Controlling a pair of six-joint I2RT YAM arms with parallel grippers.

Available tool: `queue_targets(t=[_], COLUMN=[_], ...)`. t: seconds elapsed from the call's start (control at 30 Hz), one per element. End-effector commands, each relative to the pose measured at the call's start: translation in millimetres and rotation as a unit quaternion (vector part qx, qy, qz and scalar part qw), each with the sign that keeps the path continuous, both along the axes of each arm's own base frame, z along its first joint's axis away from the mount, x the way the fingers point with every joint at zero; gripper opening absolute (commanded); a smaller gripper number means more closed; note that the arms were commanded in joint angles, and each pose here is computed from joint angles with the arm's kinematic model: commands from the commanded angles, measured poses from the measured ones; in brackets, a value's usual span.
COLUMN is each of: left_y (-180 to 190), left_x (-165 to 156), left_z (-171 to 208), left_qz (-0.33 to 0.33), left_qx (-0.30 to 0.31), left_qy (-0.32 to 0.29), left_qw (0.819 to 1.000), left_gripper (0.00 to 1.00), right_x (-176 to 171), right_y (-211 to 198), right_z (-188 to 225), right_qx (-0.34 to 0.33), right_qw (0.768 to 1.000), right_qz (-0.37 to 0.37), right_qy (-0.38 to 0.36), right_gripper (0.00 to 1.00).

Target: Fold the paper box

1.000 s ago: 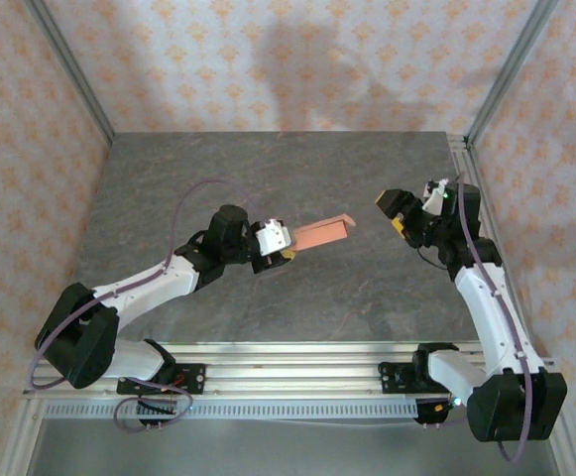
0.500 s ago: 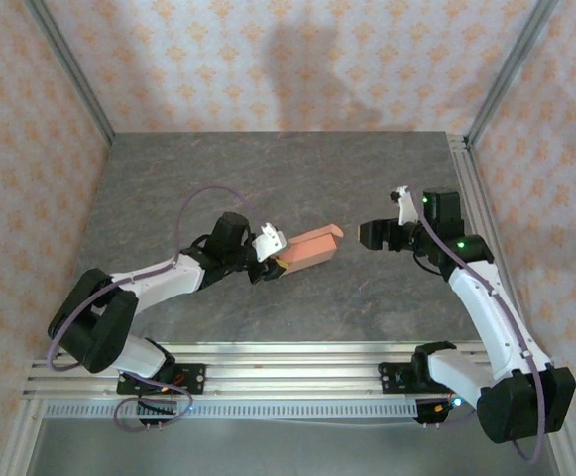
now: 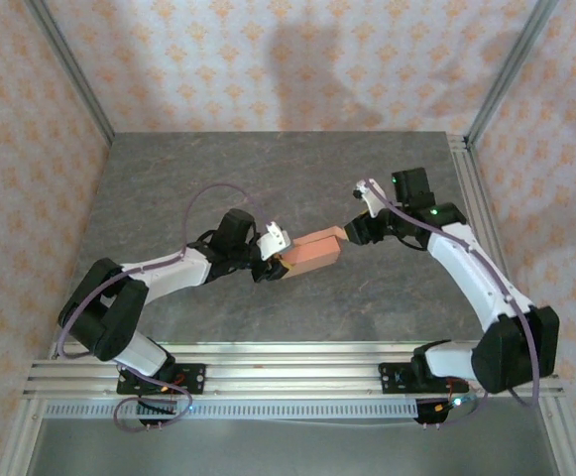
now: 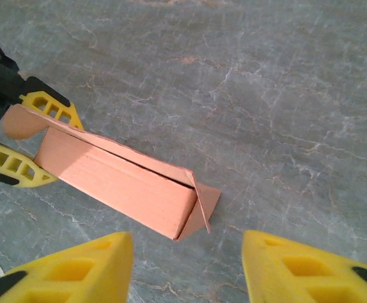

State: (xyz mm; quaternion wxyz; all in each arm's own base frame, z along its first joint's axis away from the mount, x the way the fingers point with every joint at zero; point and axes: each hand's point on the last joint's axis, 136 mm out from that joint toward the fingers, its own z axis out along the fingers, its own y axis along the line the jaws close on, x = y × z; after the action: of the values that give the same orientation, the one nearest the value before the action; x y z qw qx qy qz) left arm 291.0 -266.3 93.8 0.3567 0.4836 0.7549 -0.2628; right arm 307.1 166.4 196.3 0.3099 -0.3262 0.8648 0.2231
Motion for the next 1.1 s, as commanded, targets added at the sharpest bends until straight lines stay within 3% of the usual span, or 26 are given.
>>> queue_targets(t=[0.0,0.2,0.33,0.5,0.73,0.83,0.9,1.07], left_y=[11,11,10,10,10,10,10,10], left_x=[-5,-2,-2,-2,-3,-3,-4,-5], left_z=[-21,-24,-24,-24,-25,-25,-26,-24], left_qz=[0.007,0.011,0.011,0.01,0.008,0.007,0.006,0.005], left_qx=[0.036,0.039,0.04,0.039,0.04,0.04,0.039,0.039], left_qy=[0.043,0.05,0.052,0.052,0.054,0.054,0.056,0.056], left_qw=[0.998,0.998,0.998,0.998,0.998,0.998,0.998,0.998], left_gripper=[0.36,0.36,0.36,0.36,0.36,0.37,0.36,0.36], right_x=[1,5,8,10,15,20,24,28], right_y=[7,11,12,14,15,15,14,12], right_z=[-6,-26,-33,-37,-43,-44,-45,-44], right_qx=[-0.022,-0.049,-0.057,-0.06,-0.066,-0.067,-0.071,-0.075], right_qw=[0.999,0.996,0.996,0.995,0.994,0.995,0.995,0.995], right_qz=[0.046,0.067,0.066,0.068,0.067,0.059,0.051,0.044], right_qy=[0.002,0.029,0.037,0.042,0.051,0.049,0.044,0.041], right_gripper=[0.44,0.36,0.26,0.23,0.21,0.24,0.31,0.29])
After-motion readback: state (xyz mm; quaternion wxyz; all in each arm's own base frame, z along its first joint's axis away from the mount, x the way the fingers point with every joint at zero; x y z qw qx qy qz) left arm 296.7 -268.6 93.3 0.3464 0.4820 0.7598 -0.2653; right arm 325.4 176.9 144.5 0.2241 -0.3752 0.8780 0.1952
